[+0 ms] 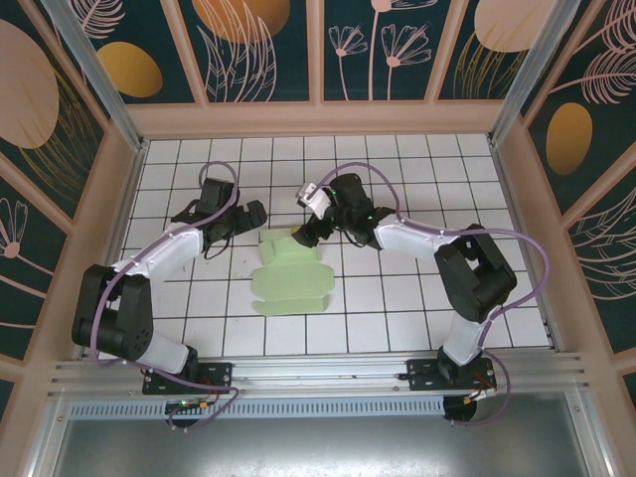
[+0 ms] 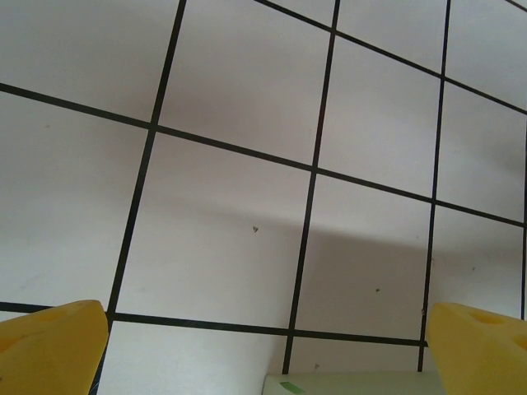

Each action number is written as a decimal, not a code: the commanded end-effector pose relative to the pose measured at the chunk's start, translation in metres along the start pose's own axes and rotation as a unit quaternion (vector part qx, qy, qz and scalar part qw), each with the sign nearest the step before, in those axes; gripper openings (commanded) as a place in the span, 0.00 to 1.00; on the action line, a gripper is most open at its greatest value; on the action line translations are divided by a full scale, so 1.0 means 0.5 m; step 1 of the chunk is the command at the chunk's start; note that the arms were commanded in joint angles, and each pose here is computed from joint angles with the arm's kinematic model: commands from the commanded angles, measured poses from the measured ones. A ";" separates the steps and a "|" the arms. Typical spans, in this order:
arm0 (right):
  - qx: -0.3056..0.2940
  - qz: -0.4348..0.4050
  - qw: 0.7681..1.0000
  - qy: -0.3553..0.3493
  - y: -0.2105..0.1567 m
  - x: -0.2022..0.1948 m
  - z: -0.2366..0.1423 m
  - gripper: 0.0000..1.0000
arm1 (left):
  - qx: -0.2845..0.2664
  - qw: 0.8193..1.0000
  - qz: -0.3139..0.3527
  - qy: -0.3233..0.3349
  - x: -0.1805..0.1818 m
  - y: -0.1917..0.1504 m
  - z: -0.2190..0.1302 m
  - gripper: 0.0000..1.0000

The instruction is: Fold the paper box

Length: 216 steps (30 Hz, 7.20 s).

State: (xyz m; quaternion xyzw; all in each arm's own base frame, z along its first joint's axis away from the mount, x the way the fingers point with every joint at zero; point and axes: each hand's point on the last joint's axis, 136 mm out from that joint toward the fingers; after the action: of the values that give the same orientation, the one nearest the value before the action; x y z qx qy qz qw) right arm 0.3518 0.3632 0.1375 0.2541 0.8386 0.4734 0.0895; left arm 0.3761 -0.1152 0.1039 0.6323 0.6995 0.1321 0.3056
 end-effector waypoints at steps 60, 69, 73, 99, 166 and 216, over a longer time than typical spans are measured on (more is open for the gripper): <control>0.128 0.133 0.981 0.052 -0.009 -0.015 0.130 0.60 | -0.042 0.992 0.031 0.111 0.150 0.086 -0.116 0.99; 0.124 0.300 0.943 -0.069 -0.069 -0.191 0.097 0.61 | -0.044 0.996 0.013 0.075 0.130 0.077 -0.105 0.99; 0.110 0.363 0.920 -0.100 -0.101 -0.249 0.065 0.63 | -0.047 0.996 0.013 0.077 0.130 0.079 -0.110 0.99; -0.052 0.359 0.913 -0.185 -0.077 -0.273 -0.148 0.71 | 0.008 0.989 -0.041 -0.144 -0.043 0.023 0.058 0.69; 0.225 0.255 0.932 -0.124 -0.268 -0.336 -0.105 0.09 | 0.023 0.979 0.059 -0.196 -0.104 -0.036 0.164 0.87; 0.385 0.085 0.878 -0.271 -0.409 -0.269 -0.053 0.05 | 0.008 0.981 0.080 -0.175 -0.090 -0.030 0.149 0.87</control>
State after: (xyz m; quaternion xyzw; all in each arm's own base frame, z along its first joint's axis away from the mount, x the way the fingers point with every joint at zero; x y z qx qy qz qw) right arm 0.4475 0.2132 0.0450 0.4577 0.8354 0.1411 0.2695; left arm 0.4062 -0.1804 0.0400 0.6983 0.5922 0.0169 0.4017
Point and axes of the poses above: each hand's point on the last joint's axis, 136 mm out from that joint toward the fingers, its own z axis out along the fingers, its own x axis along the line the jaws close on, y = z × x, and after that the axes turned 12 degrees about z, right-handed
